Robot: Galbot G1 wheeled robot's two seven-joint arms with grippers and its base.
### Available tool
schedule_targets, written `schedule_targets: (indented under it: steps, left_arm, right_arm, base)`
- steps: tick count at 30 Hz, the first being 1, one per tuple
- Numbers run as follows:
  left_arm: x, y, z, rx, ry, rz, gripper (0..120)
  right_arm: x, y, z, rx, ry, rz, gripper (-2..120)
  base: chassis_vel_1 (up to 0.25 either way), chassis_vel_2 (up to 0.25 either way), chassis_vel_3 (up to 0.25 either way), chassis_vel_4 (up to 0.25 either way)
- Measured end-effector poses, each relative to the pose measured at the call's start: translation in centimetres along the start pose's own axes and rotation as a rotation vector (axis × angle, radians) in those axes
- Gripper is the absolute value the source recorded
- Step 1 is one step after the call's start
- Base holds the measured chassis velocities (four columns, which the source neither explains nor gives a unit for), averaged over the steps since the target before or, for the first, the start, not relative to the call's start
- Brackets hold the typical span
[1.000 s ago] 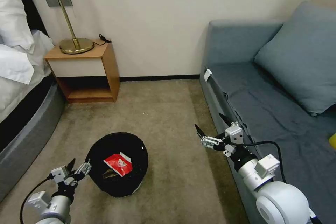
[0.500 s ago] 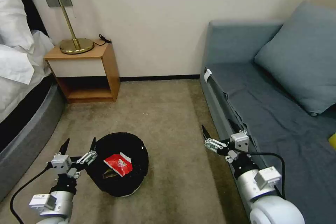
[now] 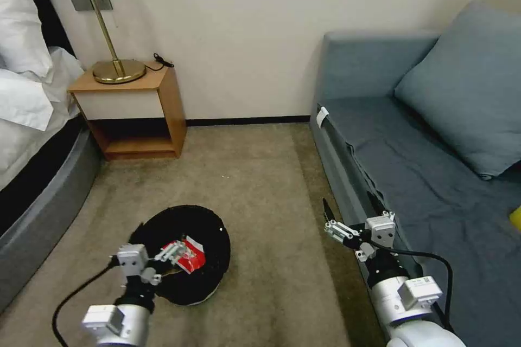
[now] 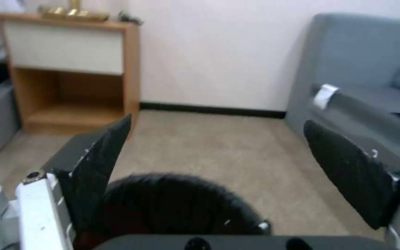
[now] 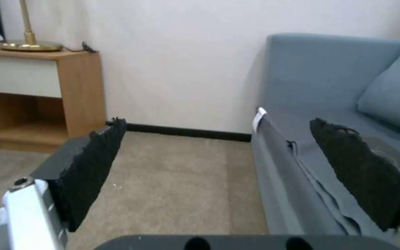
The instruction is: Pick up the trash bin, then pick up the garbage on the floor and place it into the trash bin.
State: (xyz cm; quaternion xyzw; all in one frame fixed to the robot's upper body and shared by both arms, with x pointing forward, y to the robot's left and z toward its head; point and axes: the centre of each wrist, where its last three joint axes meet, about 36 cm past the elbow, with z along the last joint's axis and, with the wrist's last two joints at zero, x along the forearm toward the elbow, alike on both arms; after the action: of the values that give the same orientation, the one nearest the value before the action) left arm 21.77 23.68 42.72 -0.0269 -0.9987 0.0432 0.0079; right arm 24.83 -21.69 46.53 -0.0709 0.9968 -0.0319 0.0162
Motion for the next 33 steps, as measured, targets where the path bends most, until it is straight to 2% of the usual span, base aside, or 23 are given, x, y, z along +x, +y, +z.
schedule_targets:
  steps: [2, 8, 19, 33]
  left_arm:
    - [0.2, -0.2, -0.4, -0.01, -0.022, 0.021, 100]
    - [0.5, -0.1, -0.9, -0.019, -0.051, 0.031, 100]
    - [0.1, -1.1, -0.4, -0.003, -0.052, -0.016, 100]
    - [-0.3, 0.1, 0.1, 0.0, -0.068, -0.045, 100]
  right_arm:
    - [0.0, -0.1, 0.0, 0.0, -0.001, 0.006, 100]
    - [0.0, -0.2, -0.1, -0.008, -0.005, 0.017, 100]
    - [-0.3, -0.8, -0.1, 0.003, 0.019, 0.029, 100]
    - [-0.3, -0.8, 0.2, 0.007, 0.029, 0.025, 100]
  base:
    - [0.0, 0.0, 0.0, 0.0]
    - [0.0, 0.0, 0.0, 0.0]
    - [0.0, 0.0, 0.0, 0.0]
    - [0.0, 0.0, 0.0, 0.0]
